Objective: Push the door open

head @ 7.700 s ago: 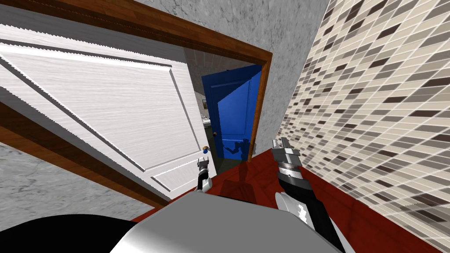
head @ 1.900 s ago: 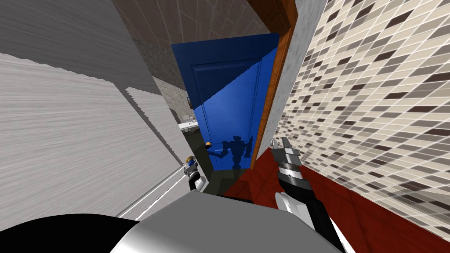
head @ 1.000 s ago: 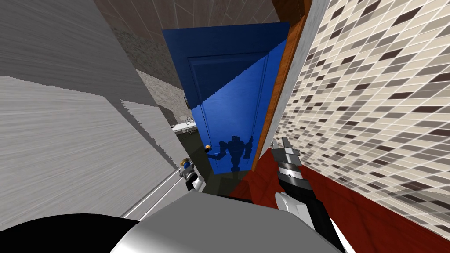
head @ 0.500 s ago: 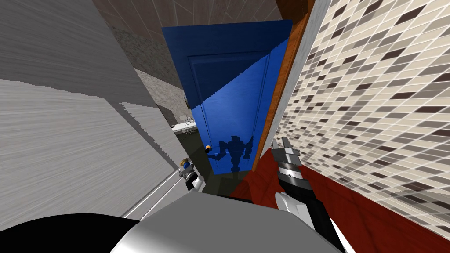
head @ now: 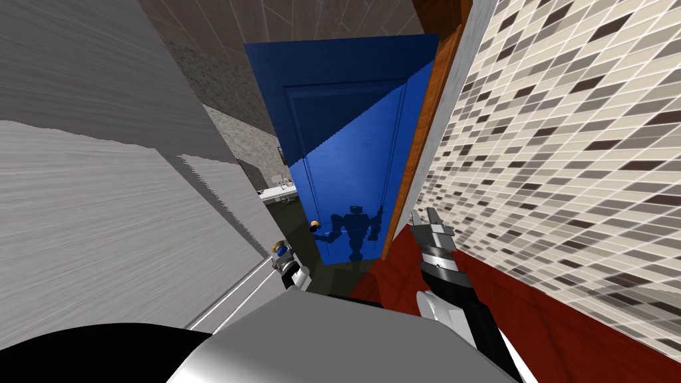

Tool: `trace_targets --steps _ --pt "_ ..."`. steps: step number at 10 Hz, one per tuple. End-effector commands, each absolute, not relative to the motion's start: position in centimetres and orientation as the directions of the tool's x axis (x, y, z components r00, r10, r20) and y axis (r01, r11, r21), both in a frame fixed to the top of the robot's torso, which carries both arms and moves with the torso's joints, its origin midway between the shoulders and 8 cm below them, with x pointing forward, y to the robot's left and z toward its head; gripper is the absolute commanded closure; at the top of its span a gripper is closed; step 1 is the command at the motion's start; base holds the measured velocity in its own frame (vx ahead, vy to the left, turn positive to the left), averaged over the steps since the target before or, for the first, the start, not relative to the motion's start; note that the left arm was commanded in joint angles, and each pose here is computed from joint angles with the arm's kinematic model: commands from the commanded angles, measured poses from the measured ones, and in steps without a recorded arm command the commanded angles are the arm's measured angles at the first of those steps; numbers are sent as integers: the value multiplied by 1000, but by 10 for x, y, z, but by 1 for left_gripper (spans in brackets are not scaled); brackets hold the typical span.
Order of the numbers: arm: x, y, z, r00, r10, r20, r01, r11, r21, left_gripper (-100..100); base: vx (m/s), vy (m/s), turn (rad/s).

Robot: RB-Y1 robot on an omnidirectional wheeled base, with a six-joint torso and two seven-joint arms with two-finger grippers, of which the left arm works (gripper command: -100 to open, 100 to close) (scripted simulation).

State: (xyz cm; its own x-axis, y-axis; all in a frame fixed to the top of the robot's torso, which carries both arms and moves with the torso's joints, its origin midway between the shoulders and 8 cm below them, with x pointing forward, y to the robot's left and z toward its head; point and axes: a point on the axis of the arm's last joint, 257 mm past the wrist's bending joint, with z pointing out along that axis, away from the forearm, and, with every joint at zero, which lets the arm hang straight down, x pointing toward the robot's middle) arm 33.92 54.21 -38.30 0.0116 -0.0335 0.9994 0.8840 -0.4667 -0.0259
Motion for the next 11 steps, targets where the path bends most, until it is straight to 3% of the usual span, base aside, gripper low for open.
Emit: trace_targets --steps 1,4,11 --pt "325 557 -375 -1 -56 998 906 -422 -23 100 42 118 -167" --pt "315 564 -372 -8 -64 998 921 -389 -18 100 48 123 -52" --pt "294 577 -367 -19 -77 997 949 -316 -7 100 22 60 -43"
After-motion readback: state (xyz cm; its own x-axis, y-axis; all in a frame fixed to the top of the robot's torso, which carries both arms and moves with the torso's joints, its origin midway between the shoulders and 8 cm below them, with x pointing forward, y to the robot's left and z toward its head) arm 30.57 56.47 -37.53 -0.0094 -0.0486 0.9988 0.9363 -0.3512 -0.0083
